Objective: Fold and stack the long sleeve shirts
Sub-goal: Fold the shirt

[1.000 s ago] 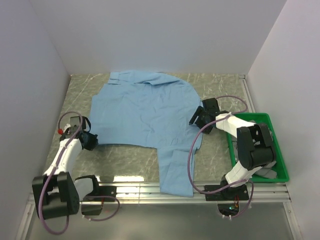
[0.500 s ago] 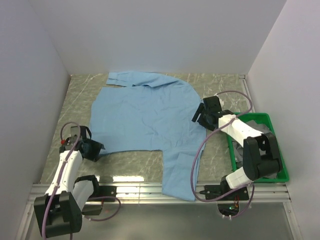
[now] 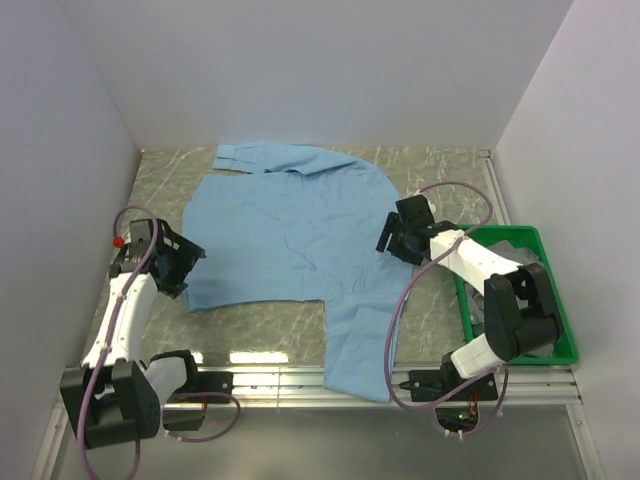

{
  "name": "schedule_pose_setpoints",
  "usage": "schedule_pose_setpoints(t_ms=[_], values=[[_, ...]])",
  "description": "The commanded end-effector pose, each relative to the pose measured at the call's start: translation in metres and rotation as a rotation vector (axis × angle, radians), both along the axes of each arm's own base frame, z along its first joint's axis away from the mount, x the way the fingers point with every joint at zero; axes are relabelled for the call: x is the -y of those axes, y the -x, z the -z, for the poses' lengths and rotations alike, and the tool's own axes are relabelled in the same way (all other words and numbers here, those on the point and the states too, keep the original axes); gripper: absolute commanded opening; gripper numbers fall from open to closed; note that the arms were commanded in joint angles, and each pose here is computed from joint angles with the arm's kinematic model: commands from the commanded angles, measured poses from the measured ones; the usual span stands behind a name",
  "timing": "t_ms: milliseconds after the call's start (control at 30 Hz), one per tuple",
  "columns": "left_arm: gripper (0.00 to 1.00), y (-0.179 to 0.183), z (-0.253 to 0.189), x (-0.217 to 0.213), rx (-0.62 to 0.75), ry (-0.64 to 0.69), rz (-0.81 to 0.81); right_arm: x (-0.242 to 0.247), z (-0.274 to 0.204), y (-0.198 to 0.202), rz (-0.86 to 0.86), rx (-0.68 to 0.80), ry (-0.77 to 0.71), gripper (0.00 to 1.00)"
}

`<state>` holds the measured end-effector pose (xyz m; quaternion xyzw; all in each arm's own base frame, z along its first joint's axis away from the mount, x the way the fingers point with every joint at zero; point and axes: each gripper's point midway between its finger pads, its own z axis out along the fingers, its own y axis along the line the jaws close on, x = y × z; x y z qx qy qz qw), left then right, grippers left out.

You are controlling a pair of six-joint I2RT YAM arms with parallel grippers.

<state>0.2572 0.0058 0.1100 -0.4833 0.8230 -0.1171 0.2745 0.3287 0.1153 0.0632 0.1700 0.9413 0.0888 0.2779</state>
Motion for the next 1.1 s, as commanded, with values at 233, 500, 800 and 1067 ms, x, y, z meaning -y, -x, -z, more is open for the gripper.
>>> schedule_pose_setpoints(t_ms=[233,500,800,1067], values=[[0.86,0.036,0.037,-0.002,-0.114,0.013,-0.094,0.024,0.023,0.046,0.072,-0.133,0.077,0.77],[0.88,0.064,0.059,-0.001,-0.203,0.052,-0.220,0.047,0.012,0.071,0.143,-0.135,0.134,0.79],[0.81,0.065,0.086,0.001,-0.254,0.080,-0.255,0.044,0.018,0.091,0.131,-0.180,0.093,0.79],[0.55,0.070,0.099,-0.001,-0.275,0.068,-0.267,0.053,0.030,0.106,0.147,-0.243,0.064,0.79]])
